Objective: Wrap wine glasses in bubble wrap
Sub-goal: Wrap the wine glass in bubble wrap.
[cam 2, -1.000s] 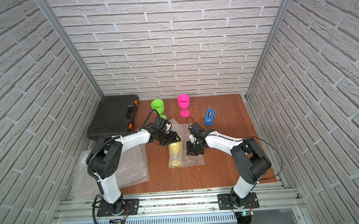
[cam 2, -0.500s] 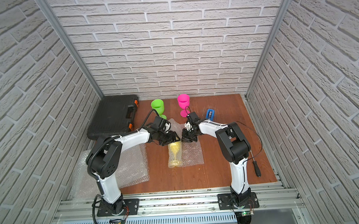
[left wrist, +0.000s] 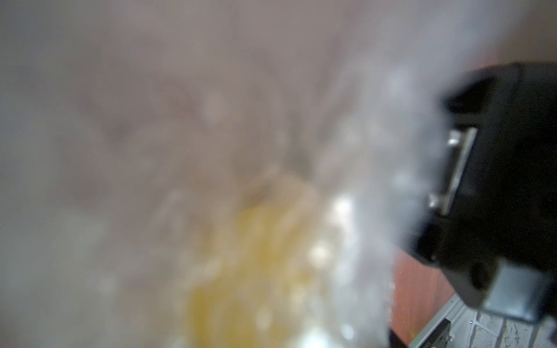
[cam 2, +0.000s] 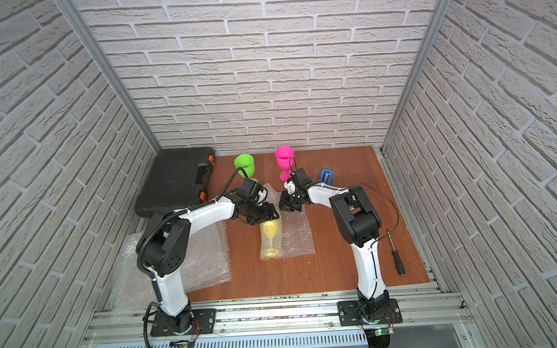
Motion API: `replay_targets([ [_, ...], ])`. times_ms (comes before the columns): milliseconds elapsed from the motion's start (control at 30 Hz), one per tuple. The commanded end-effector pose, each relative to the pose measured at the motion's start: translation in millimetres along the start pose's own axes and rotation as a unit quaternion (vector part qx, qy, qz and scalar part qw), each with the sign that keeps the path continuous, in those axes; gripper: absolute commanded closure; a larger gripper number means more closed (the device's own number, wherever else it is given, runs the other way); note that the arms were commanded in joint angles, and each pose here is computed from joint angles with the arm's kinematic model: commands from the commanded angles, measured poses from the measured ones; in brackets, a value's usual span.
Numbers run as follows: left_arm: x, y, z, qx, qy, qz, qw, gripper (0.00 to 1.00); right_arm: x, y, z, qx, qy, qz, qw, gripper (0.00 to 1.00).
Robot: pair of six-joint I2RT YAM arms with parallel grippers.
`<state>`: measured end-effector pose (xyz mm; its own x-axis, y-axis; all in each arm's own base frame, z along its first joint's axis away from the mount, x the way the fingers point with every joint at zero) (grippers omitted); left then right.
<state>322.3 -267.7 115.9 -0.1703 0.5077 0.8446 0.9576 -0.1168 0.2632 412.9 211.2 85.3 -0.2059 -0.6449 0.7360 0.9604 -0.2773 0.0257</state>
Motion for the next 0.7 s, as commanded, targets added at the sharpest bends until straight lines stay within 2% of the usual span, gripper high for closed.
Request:
replay_targets([
  [0,-17,-33,30,0.013,0.091,0.079,0.993,0.55,22,6,20,0.033,0.016,-0.038,0.999,0.88],
  [133,-17,-33,29,0.015,0.11,0.082,0.99,0.55,40,1,18,0.038,-0.015,-0.055,0.998,0.86],
  [167,-17,-33,29,0.016,0.115,0.083,0.99,0.55,54,-1,23,0.043,-0.022,-0.067,0.997,0.85],
  [333,-16,-32,30,0.022,0.141,0.086,0.986,0.53,90,-27,14,0.038,-0.083,-0.075,0.993,0.72],
  [533,-16,-30,30,0.026,0.167,0.094,0.981,0.51,99,-78,9,0.034,-0.027,-0.005,0.999,0.59],
  [667,-16,-29,30,0.03,0.174,0.099,0.979,0.51,93,-111,8,0.05,-0.018,0.027,0.998,0.54],
])
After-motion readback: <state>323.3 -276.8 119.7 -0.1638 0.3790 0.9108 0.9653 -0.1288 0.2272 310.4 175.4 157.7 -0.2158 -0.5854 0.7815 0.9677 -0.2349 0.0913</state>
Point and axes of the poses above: each gripper's point midway between its finger pads, its own x axis back along the fingers, its own z axis along the line the jaws close on, y = z × x, the point moved 7 cm from there along x, back along the fingers, and after that the axes turned 7 degrees about -x, right-handed, at the moved point
